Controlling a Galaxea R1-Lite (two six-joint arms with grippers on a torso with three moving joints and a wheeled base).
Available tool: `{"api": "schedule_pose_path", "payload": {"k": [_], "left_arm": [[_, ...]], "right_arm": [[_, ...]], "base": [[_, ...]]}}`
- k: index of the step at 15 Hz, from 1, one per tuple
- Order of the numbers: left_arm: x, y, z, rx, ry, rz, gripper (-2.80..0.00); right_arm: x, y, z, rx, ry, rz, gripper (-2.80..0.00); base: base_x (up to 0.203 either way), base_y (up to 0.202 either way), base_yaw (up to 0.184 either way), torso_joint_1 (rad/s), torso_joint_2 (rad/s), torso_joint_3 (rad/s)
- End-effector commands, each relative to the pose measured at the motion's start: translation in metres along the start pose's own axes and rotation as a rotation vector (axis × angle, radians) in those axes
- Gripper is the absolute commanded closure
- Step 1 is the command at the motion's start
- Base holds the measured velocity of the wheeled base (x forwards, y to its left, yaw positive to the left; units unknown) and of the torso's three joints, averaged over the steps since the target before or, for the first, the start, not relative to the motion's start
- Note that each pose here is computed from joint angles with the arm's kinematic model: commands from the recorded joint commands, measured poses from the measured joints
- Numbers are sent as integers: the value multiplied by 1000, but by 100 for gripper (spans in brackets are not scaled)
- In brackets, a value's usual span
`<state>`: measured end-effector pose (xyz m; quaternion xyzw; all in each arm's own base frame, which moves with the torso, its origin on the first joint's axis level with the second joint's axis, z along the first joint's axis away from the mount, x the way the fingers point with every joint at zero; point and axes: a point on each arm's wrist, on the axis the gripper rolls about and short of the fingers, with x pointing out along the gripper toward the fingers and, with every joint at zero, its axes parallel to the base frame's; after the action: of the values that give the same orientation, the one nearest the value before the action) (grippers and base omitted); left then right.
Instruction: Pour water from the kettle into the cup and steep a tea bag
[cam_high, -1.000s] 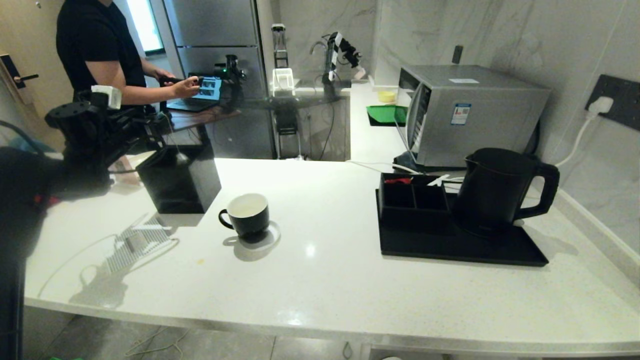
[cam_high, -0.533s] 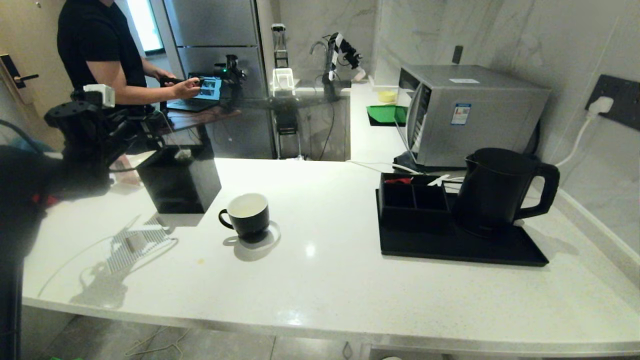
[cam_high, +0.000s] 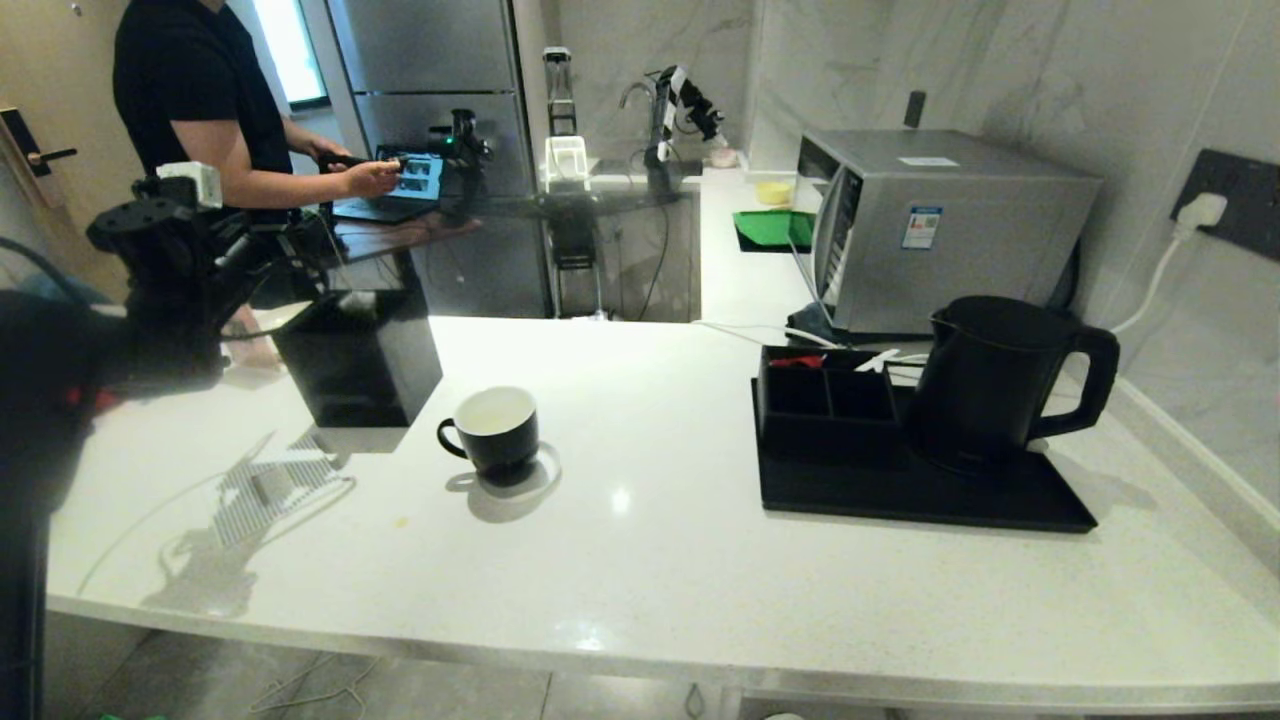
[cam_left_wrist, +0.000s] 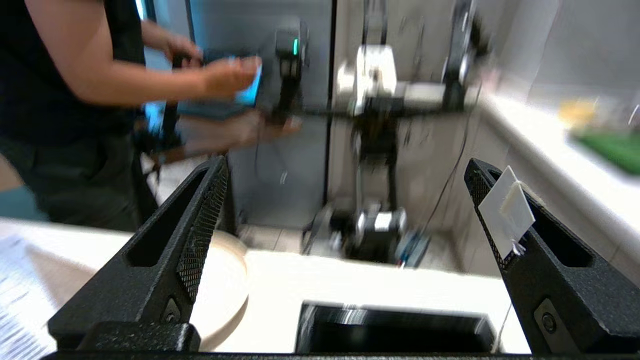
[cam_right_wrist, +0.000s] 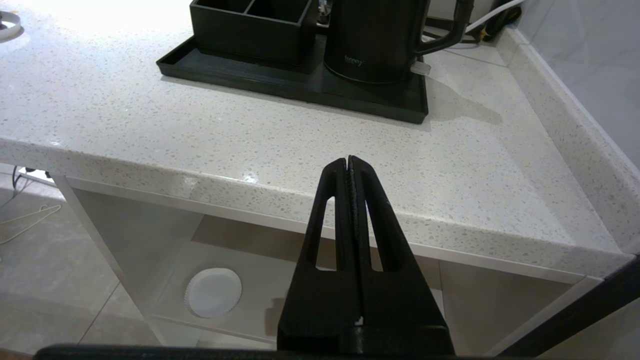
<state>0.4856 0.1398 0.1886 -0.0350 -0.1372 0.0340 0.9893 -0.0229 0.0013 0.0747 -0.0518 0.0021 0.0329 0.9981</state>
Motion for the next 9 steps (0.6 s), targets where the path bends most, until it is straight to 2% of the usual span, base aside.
{"api": "schedule_pose_path", "payload": {"k": [1,6,9], "left_arm": [[1,-1,-1,-34,-56,14,-280],[-1,1,-6,-79,-109,60,-280],[-5,1,-15,-84,-100,76,-280]], "right_arm": [[0,0,0,-1,0,0,0],[0,0,0,-2,0,2,0],[0,0,0,-1,0,1,0]], "base": [[0,0,0,0,0,0],[0,0,0,0,0,0],[0,0,0,0,0,0]]}}
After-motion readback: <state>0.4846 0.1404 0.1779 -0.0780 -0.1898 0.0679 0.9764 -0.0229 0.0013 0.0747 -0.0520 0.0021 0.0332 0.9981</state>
